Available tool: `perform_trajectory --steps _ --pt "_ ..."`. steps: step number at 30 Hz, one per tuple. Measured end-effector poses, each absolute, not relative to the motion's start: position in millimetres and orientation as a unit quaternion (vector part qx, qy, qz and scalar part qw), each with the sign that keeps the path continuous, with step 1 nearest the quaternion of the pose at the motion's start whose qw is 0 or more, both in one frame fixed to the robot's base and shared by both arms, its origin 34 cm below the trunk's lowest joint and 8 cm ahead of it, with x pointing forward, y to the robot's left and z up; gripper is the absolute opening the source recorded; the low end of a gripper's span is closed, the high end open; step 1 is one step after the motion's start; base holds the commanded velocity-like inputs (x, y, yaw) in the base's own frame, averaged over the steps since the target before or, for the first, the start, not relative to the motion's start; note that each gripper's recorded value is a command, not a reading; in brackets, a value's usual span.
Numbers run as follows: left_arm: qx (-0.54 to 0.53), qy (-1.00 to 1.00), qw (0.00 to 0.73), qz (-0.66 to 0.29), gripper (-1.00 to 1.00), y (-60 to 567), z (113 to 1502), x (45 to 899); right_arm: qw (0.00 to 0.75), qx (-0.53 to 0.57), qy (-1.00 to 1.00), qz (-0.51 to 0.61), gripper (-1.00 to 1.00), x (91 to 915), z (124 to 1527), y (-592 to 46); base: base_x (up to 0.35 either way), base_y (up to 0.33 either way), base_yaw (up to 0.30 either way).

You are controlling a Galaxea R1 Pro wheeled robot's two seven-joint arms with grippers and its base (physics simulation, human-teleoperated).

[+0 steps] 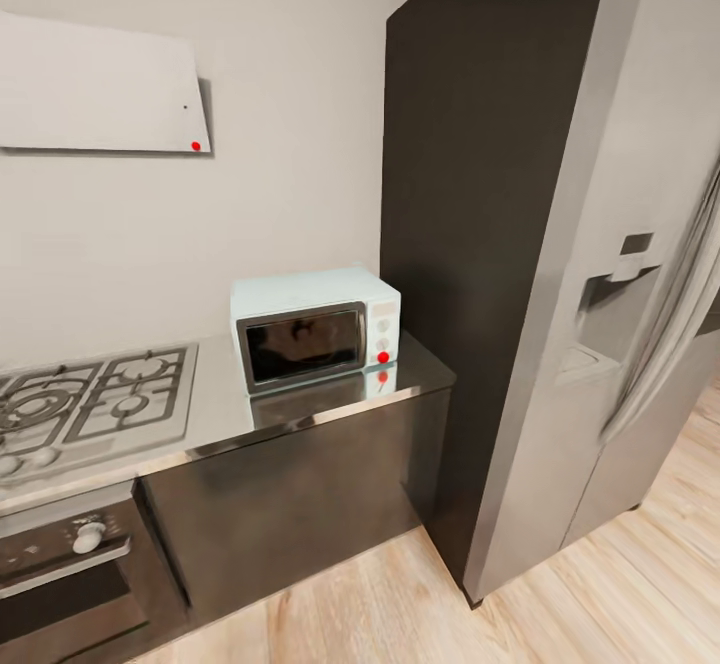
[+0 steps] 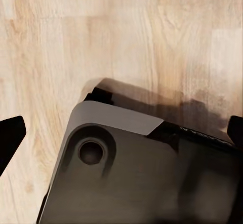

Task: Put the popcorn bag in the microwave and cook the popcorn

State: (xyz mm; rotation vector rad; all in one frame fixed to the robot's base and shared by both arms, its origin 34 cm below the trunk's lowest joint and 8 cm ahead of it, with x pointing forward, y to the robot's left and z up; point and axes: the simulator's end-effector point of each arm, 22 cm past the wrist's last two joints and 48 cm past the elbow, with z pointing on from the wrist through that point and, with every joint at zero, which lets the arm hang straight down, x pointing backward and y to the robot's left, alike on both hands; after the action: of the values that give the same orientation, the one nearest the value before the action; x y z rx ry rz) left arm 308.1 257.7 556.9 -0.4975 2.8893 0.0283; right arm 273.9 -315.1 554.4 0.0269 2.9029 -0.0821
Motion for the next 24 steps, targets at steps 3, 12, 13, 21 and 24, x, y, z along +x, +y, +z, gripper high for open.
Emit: perform_trajectory --steps 3,12,13,21,24 --pt "-0.169 0.980 0.107 0.009 1.00 255.1 556.7 306.6 0.119 0.009 0.992 -0.030 1.00 274.4 554.8 -317.8 0.000 0.000 0.270" --pt "-0.172 0.979 0.106 0.007 1.00 251.3 556.6 306.0 0.118 -0.001 0.992 -0.030 1.00 274.3 554.8 -317.9 0.000 0.000 0.276" --pt "-0.172 0.979 0.106 0.007 1.00 251.2 556.6 306.0 0.118 -0.001 0.992 -0.031 1.00 274.3 554.8 -318.1 0.000 0.000 0.276" --pt "-0.172 0.979 0.106 0.007 1.00 250.1 556.6 306.0 0.118 -0.001 0.992 -0.030 1.00 274.3 554.8 -317.9 0.000 0.000 0.276" --pt "-0.171 0.979 0.106 0.007 1.00 250.1 556.6 306.1 0.118 -0.002 0.993 -0.030 1.00 274.1 554.7 -317.5 0.000 0.000 0.276"
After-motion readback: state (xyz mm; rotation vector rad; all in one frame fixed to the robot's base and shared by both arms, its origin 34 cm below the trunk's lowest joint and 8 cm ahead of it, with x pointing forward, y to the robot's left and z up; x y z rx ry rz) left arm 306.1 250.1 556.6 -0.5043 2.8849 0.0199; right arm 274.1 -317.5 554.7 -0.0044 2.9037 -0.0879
